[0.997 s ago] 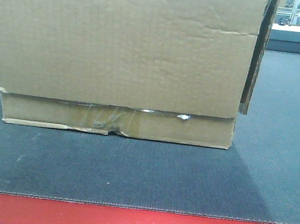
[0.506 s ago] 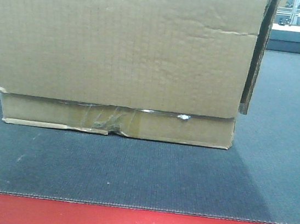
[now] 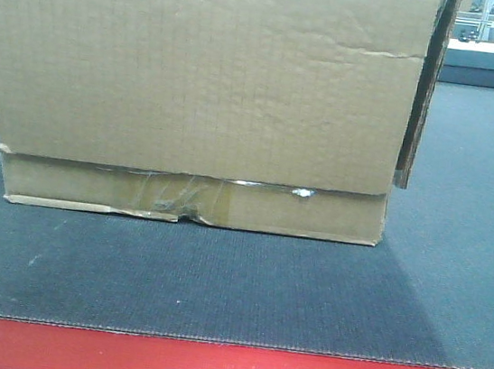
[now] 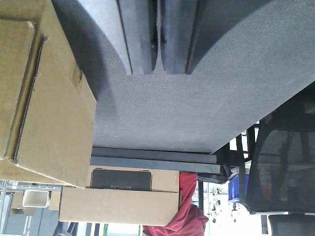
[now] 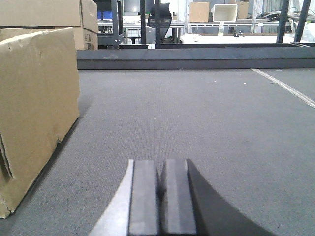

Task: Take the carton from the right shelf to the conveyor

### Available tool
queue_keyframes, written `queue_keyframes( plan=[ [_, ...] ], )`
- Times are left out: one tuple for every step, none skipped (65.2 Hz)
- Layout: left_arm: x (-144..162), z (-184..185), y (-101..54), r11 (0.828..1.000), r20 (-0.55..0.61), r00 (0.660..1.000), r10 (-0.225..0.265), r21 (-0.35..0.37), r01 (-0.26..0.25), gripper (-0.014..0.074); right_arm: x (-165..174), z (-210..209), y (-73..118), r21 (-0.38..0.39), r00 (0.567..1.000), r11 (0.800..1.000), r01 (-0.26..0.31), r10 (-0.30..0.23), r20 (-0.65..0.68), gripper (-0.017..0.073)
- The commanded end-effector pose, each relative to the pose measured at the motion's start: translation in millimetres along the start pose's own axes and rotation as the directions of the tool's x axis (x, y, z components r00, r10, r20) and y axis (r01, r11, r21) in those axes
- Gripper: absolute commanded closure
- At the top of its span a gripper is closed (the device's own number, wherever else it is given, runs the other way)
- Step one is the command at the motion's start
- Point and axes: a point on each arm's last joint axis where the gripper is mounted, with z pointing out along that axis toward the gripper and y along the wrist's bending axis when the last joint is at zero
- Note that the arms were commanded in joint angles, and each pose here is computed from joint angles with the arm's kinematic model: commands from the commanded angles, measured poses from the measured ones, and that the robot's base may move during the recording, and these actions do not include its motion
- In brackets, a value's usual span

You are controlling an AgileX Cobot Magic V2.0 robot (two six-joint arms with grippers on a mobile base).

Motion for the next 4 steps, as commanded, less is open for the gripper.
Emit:
queue_keyframes(
  plan=[
    [-2.8,-0.6,0.0,1.0,0.025,1.0,-0.002,0.0,0.002,0.0573,-2.9,-0.7,-0.1,0.001,0.999,1.0,0.006,-0.006,0.035,0.0637],
    [-2.8,-0.6,0.0,1.0,0.025,1.0,-0.002,0.0,0.002,0.0573,-2.9,-0.7,-0.1,0.001,0.999,1.0,0.006,-0.006,0.035,0.0637],
    [-2.8,-0.6,0.0,1.0,0.025,1.0,-0.002,0.0,0.002,0.0573,-2.9,-0.7,-0.1,0.001,0.999,1.0,0.006,-0.006,0.035,0.0637],
    [-2.8,-0.6,0.0,1.0,0.025,1.0,-0.002,0.0,0.002,0.0573,-2.9,-0.7,-0.1,0.001,0.999,1.0,0.006,-0.006,0.035,0.0637]
  ],
)
